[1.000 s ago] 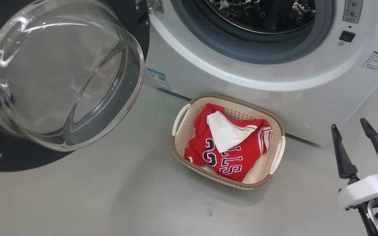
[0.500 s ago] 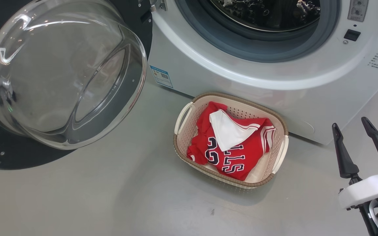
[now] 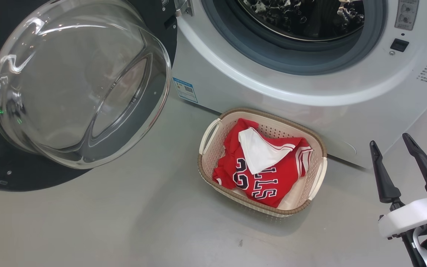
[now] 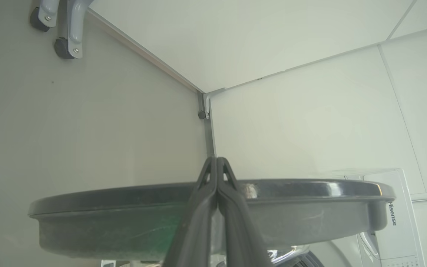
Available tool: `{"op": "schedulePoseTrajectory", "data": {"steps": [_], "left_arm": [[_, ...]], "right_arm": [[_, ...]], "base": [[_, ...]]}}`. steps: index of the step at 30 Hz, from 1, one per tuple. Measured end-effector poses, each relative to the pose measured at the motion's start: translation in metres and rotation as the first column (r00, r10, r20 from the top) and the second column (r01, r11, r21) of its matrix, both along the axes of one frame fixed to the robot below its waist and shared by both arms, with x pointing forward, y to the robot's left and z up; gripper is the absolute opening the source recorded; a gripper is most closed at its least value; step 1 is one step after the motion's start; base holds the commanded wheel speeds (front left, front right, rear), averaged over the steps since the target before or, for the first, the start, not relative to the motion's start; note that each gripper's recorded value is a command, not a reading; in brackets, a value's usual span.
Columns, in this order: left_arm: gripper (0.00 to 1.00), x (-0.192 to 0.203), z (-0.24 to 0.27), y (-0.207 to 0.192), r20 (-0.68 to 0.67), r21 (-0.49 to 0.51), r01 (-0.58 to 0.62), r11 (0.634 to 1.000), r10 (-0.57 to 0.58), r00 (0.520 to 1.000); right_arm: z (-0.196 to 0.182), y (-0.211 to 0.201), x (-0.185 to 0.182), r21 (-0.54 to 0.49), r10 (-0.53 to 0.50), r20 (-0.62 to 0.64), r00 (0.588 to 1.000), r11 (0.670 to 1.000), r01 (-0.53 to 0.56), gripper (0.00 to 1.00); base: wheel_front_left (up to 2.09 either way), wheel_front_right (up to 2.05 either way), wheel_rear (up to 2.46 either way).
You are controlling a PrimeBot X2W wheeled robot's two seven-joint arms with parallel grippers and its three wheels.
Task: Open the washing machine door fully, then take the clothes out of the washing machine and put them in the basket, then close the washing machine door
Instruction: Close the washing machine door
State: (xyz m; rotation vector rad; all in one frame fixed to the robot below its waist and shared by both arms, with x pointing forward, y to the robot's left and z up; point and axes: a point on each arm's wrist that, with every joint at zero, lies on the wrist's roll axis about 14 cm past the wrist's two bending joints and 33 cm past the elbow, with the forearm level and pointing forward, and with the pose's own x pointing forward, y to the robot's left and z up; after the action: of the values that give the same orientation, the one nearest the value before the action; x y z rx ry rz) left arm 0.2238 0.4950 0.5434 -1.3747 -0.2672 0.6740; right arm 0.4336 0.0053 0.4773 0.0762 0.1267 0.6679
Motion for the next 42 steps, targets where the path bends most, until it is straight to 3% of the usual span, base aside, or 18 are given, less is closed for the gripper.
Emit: {"op": "schedulePoseTrajectory", "data": {"steps": [14, 29, 42], "left_arm": [[0.00, -0.001, 0.002, -0.016, 0.031, -0.001, 0.121, 0.993, -0.121, 0.992], [0.00, 0.006, 0.002, -0.055, 0.097, -0.011, 0.314, 0.949, -0.312, 0.945], [0.00, 0.014, 0.008, -0.102, 0.163, 0.013, 0.489, 0.872, -0.484, 0.860]], "right_arm": [[0.004, 0.004, -0.004, 0.005, 0.011, 0.007, 1.000, 1.000, -0.012, 1.00], [0.006, 0.002, -0.007, 0.015, -0.001, 0.004, 1.000, 1.000, 0.001, 1.00], [0.012, 0.003, -0.009, 0.029, -0.011, 0.021, 1.000, 1.000, 0.010, 1.00]], "base": [[0.00, 0.00, 0.00], [0.00, 0.00, 0.00], [0.00, 0.00, 0.00]]}}
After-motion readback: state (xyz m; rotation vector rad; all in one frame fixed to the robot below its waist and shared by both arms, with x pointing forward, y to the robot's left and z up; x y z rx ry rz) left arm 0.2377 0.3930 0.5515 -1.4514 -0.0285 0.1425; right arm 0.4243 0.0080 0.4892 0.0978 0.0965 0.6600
